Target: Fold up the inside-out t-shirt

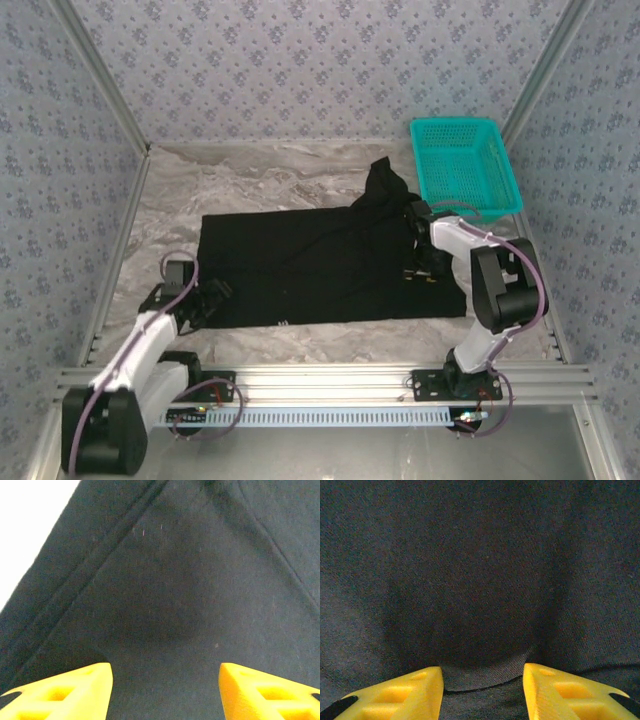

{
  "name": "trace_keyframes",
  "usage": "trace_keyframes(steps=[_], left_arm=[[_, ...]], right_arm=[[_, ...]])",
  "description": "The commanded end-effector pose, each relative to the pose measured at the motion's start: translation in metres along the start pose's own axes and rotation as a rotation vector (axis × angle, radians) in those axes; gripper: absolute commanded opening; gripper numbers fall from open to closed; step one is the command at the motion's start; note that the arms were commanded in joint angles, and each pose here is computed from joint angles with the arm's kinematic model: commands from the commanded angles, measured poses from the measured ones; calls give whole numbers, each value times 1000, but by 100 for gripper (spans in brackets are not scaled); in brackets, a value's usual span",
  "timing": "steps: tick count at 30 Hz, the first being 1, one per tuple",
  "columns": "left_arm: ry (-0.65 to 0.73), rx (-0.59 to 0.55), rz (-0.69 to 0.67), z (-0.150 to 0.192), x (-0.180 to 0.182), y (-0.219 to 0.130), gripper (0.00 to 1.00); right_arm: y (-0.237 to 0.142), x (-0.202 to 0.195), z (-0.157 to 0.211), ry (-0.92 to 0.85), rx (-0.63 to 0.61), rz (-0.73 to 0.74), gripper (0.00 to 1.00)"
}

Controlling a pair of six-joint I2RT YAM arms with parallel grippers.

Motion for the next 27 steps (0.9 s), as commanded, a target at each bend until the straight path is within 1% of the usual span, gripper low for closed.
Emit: trace_keyframes(steps=[1, 2, 4, 5, 7, 8, 9, 10, 12, 15, 19, 22, 27], left_arm=[[-72, -10, -42, 11, 8, -15, 59], [-57, -51, -19, 4, 3, -21, 59], [-6, -129, 11, -19, -12, -34, 60], [23, -156, 24, -31, -20, -37, 61], [85, -187, 34, -60, -39, -41, 61], [113, -199, 36, -74, -48, -40, 62], [133, -212, 27, -88, -54, -38, 62], [149, -237, 33, -104, -62, -37, 62], [152, -274, 36, -128, -70, -29, 62], [146, -287, 23, -156, -75, -14, 63], [139, -287, 12, -174, -78, -3, 63], [143, -290, 15, -179, -80, -1, 63], [150, -273, 8, -178, -79, 3, 63]], right_arm=[[-11, -10, 5, -30, -37, 53, 49], [-20, -3, 0, -46, -89, 14, 49], [-50, 19, -12, -110, -226, -122, 52], [-62, 30, -19, -133, -287, -187, 53], [-89, 54, -41, -142, -432, -321, 59], [-98, 62, -52, -135, -483, -363, 62], [-104, 72, -64, -123, -523, -399, 65], [-108, 82, -75, -110, -536, -435, 67], [-114, 97, -104, -70, -578, -442, 68], [-108, 111, -140, -5, -595, -429, 66], [-89, 118, -174, 87, -535, -386, 61], [-71, 120, -183, 128, -482, -371, 61], [-43, 126, -180, 145, -397, -384, 58]])
Point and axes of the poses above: each hand's point on the last joint's axis, 136 mm out from that joint toward the fingers, its own y axis out along the fingers, its own x axis along the line the jaws close on, z = x × y, the point moved 7 cm from there along -y, back along the fingers, and after that the axes turned 12 degrees about y, right-handed, at the moved point
